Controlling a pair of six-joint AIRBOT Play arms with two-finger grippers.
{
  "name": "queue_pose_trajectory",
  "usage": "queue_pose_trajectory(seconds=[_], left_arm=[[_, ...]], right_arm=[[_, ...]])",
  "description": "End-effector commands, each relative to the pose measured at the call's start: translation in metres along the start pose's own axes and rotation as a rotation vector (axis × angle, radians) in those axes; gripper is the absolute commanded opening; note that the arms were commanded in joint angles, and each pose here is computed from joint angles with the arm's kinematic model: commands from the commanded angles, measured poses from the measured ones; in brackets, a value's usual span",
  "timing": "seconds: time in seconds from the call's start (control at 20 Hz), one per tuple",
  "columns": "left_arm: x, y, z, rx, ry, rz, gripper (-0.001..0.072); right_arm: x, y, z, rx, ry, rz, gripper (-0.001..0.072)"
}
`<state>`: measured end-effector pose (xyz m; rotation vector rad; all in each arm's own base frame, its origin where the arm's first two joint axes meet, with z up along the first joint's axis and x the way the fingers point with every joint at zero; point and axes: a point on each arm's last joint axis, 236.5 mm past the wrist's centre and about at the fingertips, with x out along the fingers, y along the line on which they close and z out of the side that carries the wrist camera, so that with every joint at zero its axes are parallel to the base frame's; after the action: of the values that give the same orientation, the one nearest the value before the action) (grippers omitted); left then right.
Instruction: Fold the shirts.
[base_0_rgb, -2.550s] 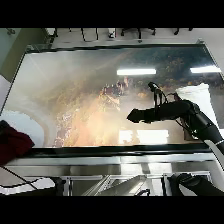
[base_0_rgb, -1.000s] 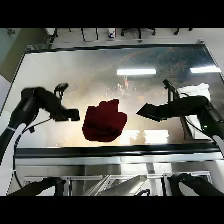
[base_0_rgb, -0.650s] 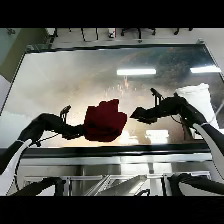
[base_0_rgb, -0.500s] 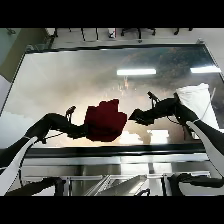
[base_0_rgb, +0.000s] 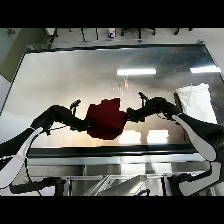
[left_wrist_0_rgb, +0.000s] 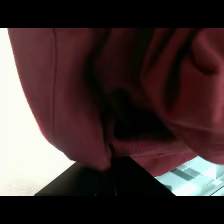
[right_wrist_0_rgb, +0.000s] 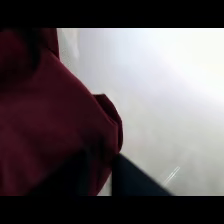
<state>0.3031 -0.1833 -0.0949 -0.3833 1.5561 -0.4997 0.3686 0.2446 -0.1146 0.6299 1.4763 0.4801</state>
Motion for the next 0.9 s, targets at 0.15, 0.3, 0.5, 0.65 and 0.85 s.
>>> queue_pose_trajectory(seconds=[0.15, 0.3, 0.5, 0.65, 0.85], left_arm=[[-0.063, -0.025, 0.033, 0.074, -0.167, -0.019, 0.0015], [-0.202, -0.084, 0.076, 0.197, -0.522, -0.039, 0.0014], [-0.416, -0.207, 0.049, 0.469, -1.026, -0.072, 0.0014], [-0.51, -0.292, -0.017, 0.678, -1.254, -0.139, 0.0014], [-0.547, -0.334, -0.068, 0.8, -1.35, -0.205, 0.0015]], right_arm=[[-0.041, 0.07, 0.026, -0.151, -0.041, 0.095, 0.0019], [-0.17, 0.178, 0.039, -0.389, -0.258, 0.222, 0.0019], [-0.382, 0.326, -0.035, -0.853, -0.732, 0.348, 0.002], [-0.482, 0.377, -0.116, -1.091, -0.994, 0.391, 0.002], [-0.53, 0.387, -0.168, -1.195, -1.139, 0.387, 0.002]])
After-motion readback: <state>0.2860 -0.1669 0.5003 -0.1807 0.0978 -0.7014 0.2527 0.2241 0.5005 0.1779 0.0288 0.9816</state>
